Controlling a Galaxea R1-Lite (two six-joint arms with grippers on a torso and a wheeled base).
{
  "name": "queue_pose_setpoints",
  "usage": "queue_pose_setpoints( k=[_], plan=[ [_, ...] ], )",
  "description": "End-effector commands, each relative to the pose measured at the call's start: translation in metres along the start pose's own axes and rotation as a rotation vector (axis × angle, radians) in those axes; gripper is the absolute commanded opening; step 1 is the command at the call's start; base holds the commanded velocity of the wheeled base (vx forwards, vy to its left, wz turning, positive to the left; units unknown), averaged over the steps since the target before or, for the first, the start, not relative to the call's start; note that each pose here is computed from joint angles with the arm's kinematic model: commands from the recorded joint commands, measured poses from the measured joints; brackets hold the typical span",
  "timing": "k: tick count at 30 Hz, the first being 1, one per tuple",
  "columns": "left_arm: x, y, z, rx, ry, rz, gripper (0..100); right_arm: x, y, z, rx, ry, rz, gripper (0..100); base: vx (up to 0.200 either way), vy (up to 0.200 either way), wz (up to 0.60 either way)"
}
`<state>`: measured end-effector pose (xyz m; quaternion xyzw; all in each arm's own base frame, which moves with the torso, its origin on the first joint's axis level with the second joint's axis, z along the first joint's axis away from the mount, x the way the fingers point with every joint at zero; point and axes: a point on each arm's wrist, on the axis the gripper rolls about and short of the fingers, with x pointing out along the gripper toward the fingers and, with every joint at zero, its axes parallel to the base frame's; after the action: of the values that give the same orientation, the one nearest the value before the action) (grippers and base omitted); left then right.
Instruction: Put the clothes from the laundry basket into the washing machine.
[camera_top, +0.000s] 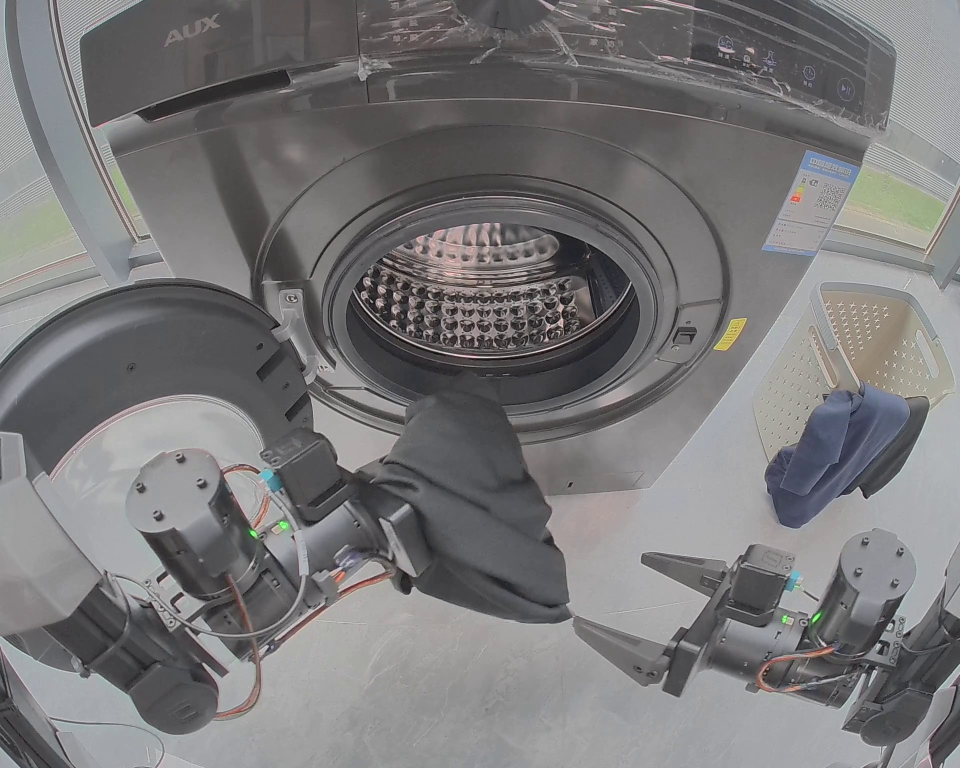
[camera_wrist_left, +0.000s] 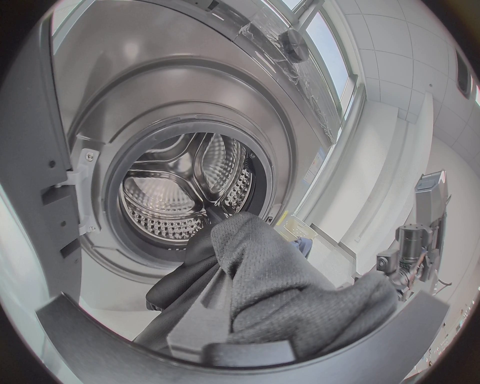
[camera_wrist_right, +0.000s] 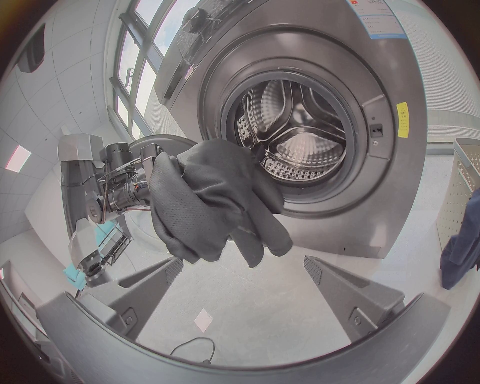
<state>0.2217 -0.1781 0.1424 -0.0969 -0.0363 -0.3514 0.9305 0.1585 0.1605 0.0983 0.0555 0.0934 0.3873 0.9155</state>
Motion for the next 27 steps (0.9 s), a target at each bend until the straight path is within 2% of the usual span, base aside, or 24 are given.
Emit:
queue_pose_setpoints(
  k=[1,2,3,5,8,10,13,24,27],
  plan=[
    [-0.030,0.002,0.011,0.002,0.002,-0.002,0,-0.019,-0.012,0.000,0.011,0.009,-0.040,100,0.000,0.000,0.00],
    [-0.030,0.002,0.011,0.002,0.002,-0.002,0,-0.019,-0.012,0.000,0.011,0.009,-0.040,100,0.000,0.000,0.00],
    [-0.038,0.008,0.008,0.005,0.028,0.002,0,-0.017,-0.017,0.003,0.006,-0.005,-0.066,100,0.000,0.000,0.00],
    [-0.039,0.009,0.004,0.008,0.050,-0.019,0,-0.007,-0.026,0.003,0.013,-0.009,-0.102,100,0.000,0.000,0.00],
    [-0.037,0.009,-0.004,0.025,0.082,-0.023,0,0.010,-0.044,-0.008,0.026,0.036,-0.177,100,0.000,0.000,0.00],
    [-0.035,0.010,-0.008,0.038,0.097,-0.020,0,0.015,-0.050,-0.014,0.032,0.054,-0.218,100,0.000,0.000,0.00],
    [-0.034,0.012,-0.012,0.039,0.113,-0.011,0,0.017,-0.051,-0.022,0.034,0.084,-0.251,100,0.000,0.000,0.00],
    [-0.035,0.009,-0.016,0.039,0.129,-0.021,0,0.017,-0.052,-0.019,0.036,0.070,-0.262,100,0.000,0.000,0.00],
    [-0.034,0.005,-0.017,0.037,0.136,-0.036,0,0.016,-0.052,-0.018,0.036,0.067,-0.261,100,0.200,0.000,0.00]
  ],
)
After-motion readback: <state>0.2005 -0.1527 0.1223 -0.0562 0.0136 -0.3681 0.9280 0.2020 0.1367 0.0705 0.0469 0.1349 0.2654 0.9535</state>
